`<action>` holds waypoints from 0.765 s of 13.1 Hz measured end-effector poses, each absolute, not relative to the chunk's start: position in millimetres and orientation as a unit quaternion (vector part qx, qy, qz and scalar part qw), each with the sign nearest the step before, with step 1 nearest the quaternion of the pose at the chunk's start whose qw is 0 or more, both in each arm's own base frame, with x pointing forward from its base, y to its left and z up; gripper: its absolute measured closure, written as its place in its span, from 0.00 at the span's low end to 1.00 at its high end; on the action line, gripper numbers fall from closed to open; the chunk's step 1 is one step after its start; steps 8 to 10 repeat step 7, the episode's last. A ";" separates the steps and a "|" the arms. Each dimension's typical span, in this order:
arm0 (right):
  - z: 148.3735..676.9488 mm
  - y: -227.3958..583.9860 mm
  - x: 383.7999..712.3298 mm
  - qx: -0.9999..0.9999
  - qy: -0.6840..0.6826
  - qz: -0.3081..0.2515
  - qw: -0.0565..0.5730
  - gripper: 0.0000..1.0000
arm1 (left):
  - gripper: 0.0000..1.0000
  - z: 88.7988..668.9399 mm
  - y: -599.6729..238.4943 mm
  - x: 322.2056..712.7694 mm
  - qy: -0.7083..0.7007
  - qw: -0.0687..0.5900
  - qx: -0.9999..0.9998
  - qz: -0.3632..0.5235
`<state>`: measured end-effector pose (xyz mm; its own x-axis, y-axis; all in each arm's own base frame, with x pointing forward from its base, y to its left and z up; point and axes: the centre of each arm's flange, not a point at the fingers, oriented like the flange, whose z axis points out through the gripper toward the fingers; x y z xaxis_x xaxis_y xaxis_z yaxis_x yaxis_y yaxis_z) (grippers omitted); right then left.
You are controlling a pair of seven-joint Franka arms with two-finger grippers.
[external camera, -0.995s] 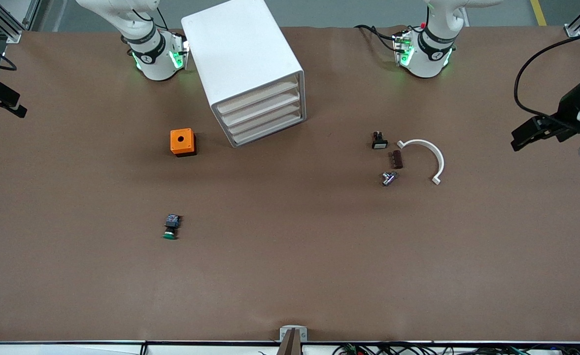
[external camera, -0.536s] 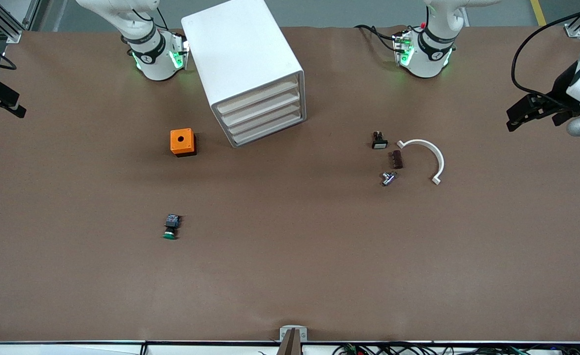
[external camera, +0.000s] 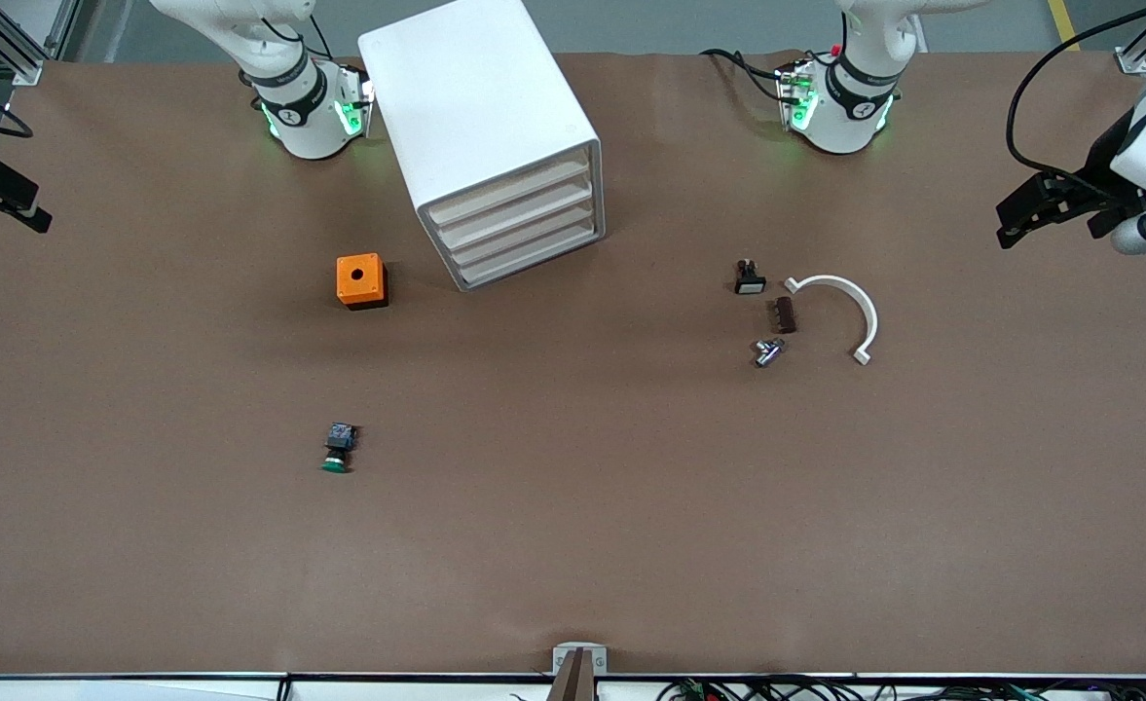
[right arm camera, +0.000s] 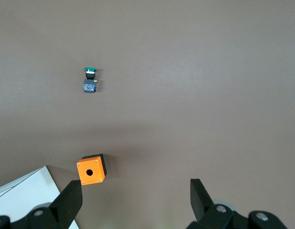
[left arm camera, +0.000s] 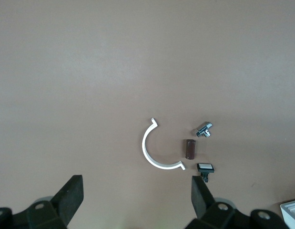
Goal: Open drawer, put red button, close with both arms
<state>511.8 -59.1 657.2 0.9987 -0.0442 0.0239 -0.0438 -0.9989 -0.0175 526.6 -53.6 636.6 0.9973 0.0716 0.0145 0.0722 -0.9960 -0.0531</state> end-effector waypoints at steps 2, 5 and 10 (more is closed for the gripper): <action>657.2 -59.1 511.8 -1.000 0.022 -0.012 0.008 0.00 | 0.00 633.6 -52.8 528.6 -0.037 0.027 -0.999 -0.003; 657.2 -59.1 511.8 -1.000 0.022 -0.012 0.008 0.00 | 0.00 633.2 -46.6 531.1 -0.042 0.026 -0.999 -0.003; 657.2 -59.1 511.9 -1.000 0.022 -0.012 0.008 0.00 | 0.00 635.3 -43.8 531.0 -0.045 0.026 -0.999 -0.003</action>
